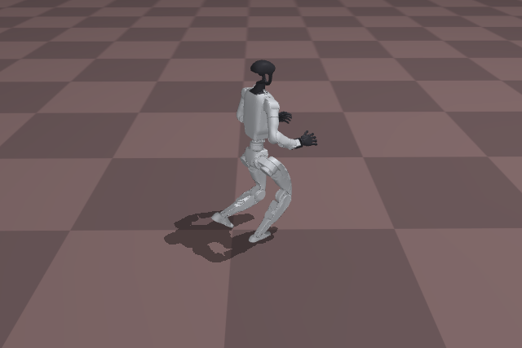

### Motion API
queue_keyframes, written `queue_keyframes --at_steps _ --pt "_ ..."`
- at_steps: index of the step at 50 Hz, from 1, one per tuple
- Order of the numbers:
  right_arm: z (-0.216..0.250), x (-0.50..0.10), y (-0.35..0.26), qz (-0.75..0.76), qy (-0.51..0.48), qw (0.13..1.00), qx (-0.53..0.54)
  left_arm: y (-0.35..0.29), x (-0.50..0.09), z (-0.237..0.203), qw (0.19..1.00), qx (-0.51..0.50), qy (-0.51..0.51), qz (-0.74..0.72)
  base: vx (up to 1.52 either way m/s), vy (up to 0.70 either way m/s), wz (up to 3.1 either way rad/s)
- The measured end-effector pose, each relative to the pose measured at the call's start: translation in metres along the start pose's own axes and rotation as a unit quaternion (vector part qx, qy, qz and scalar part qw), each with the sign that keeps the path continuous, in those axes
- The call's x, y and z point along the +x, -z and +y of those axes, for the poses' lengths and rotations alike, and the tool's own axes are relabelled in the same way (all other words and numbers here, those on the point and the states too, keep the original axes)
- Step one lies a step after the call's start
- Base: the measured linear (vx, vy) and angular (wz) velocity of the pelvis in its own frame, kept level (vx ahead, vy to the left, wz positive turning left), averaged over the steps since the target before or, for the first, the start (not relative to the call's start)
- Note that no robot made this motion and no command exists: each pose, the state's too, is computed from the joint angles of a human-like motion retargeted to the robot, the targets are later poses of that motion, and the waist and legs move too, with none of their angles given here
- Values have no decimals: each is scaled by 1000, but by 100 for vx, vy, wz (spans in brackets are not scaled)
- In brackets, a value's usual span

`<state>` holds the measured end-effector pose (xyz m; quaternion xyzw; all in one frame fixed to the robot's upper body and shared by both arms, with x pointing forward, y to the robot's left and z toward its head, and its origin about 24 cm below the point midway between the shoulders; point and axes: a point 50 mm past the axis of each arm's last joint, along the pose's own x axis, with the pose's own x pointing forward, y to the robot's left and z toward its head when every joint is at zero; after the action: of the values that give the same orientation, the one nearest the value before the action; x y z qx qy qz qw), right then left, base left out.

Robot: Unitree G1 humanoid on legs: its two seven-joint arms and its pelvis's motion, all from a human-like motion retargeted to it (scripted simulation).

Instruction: Run

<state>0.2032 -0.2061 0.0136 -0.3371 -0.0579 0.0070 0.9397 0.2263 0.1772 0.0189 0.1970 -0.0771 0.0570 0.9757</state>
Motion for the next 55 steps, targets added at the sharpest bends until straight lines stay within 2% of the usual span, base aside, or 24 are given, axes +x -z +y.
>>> queue_keyframes --at_steps 11,22,29,37,45,51,55 --pt "16 -13 5 44 -24 997 52 20 -43 -14 995 11 87 47 0 6 56" --pt "26 -11 -12 -8 -43 999 32 41 -78 5 990 66 80 100 -4 2 68" --pt "38 0 -19 -40 -32 999 8 39 -53 14 989 131 39 56 -2 0 -4" --pt "35 -15 -9 -29 -58 998 13 16 -36 -1 996 81 23 -1 0 0 -6" --pt "25 -33 7 15 -26 1000 7 -14 -23 -11 993 58 52 -90 -3 -3 10" --pt "16 -16 8 -2 -4 999 -36 -6 -25 -12 995 69 49 -62 -4 -5 61" --pt "17 -3 0 -19 11 999 -25 7 -39 -7 995 76 61 -26 -1 1 82"
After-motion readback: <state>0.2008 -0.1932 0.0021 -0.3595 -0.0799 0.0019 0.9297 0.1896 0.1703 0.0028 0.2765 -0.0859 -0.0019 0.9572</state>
